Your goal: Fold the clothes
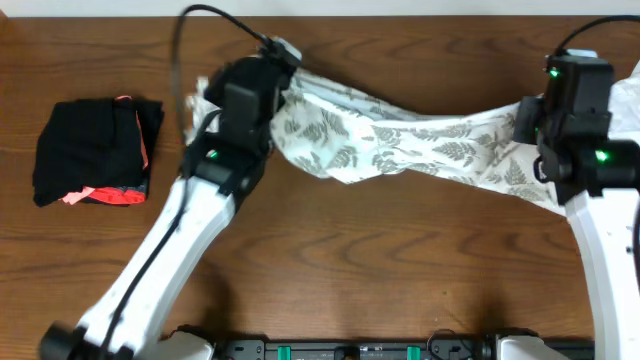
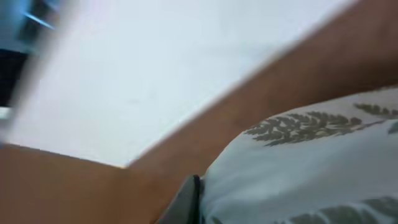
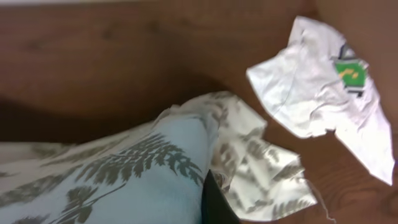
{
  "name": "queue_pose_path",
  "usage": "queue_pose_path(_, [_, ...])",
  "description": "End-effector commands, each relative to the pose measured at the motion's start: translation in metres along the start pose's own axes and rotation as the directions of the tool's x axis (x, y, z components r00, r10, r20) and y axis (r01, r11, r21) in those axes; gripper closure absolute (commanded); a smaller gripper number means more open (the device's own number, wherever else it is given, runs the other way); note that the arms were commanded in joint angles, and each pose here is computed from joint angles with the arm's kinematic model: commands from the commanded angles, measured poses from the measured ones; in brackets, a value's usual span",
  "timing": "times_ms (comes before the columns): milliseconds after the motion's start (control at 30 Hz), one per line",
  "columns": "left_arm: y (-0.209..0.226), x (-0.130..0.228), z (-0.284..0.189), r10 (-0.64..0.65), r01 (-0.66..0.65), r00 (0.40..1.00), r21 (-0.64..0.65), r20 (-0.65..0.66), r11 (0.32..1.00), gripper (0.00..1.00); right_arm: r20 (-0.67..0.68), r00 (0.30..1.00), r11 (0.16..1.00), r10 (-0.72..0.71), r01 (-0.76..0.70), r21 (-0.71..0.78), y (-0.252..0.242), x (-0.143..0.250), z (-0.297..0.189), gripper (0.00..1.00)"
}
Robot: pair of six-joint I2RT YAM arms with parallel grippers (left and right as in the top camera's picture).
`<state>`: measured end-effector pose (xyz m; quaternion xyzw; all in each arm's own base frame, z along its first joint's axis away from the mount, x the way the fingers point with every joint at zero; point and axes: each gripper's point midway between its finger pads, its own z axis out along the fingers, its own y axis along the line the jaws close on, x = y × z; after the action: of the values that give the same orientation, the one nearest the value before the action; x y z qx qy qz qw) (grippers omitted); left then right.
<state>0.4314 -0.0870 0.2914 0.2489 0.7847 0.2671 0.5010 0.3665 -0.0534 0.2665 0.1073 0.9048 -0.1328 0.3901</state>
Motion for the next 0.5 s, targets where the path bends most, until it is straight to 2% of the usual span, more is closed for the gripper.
queue_pose_path(0, [0.027, -0.01, -0.017, -0.034, 0.036, 0.999, -0.058, 0.032, 0.998, 0.94, 0.063, 0.998, 1.0, 0.023, -0.024, 0.017, -0.012, -0.011, -0.02, 0.99])
queue_pose_path(233, [0.025, -0.012, -0.017, -0.035, 0.037, 0.998, -0.04, 0.044, 0.999, 0.94, 0.064, 0.998, 1.0, -0.017, 0.017, -0.001, -0.007, -0.012, -0.016, 0.99])
queue_pose_path(467, [0.013, -0.001, 0.02, -0.049, 0.049, 0.999, -0.008, 0.023, 0.999, 0.94, 0.016, 0.997, 0.997, -0.077, 0.077, -0.002, 0.007, -0.01, 0.022, 0.99])
